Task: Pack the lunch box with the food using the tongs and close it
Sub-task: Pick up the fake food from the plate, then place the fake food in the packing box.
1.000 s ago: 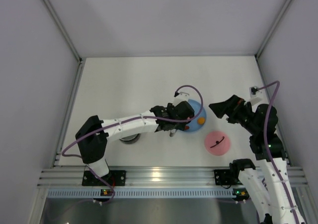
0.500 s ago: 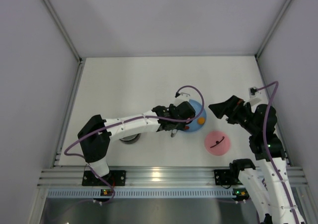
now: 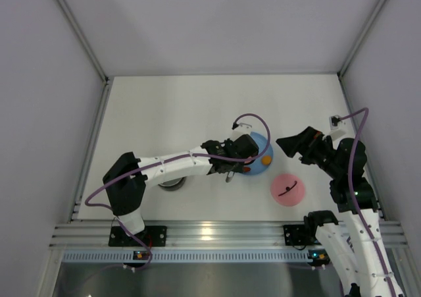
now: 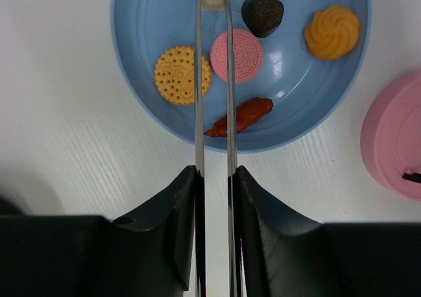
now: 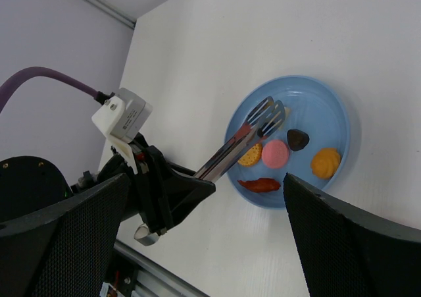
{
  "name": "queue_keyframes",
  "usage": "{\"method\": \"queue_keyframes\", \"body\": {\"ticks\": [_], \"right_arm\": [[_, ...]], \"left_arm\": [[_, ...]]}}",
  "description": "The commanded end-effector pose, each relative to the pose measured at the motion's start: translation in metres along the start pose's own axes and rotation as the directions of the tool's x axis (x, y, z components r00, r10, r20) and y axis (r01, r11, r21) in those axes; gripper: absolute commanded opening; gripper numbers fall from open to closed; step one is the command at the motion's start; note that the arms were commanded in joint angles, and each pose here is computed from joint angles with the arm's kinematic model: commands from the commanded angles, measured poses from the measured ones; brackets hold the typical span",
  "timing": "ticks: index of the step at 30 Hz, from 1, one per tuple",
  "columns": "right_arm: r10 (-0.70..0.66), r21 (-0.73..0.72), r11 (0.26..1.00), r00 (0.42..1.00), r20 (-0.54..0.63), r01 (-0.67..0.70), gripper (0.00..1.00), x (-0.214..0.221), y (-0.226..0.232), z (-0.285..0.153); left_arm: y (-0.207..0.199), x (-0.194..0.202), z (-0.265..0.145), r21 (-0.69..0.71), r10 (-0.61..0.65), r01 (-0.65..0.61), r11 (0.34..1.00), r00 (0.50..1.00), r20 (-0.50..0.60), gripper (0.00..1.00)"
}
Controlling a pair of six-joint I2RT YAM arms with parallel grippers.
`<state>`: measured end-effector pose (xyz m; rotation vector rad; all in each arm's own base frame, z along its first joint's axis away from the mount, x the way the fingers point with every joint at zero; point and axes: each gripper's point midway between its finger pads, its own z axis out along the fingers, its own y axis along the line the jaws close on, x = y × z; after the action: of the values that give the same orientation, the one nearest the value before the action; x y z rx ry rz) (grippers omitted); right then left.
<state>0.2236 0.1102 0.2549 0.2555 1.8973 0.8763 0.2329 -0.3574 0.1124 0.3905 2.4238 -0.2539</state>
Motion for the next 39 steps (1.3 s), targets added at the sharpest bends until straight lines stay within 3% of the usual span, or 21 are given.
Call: {"method": "queue_keyframes", "body": {"ticks": [1,9,22,33,39], "right_arm": [[-0.015,-0.007,1.000,1.000,0.023,0.015,0.99,-0.005,0.001,-0.002],[-0.015,-0.006,1.000,1.000,0.025,0.015,0.99,-0.005,0.001,-0.002],[-0.019,0.002,1.000,1.000,0.024,0.019,0.99,-0.005,-0.001,-0.001],[-0.009,-0.009,1.000,1.000,0.020,0.010,1.00,-0.003,-0.004,0.006],[-0.009,-0.002,1.000,1.000,0.014,0.009,1.00,0.000,-0.009,0.010]], "left_arm": [[-0.012,-0.016,-0.005,0.036,-0.027,0.026,0.999,0.999,0.045,0.32],[-0.010,-0.028,-0.021,0.057,-0.033,0.028,0.998,0.996,0.081,0.29],[0.016,-0.050,-0.087,0.088,-0.095,0.082,0.993,0.981,0.167,0.29],[0.098,-0.003,-0.165,0.059,-0.208,0.201,0.978,0.966,0.154,0.29],[0.133,0.034,-0.196,0.043,-0.251,0.248,0.968,0.964,0.087,0.29]]}}
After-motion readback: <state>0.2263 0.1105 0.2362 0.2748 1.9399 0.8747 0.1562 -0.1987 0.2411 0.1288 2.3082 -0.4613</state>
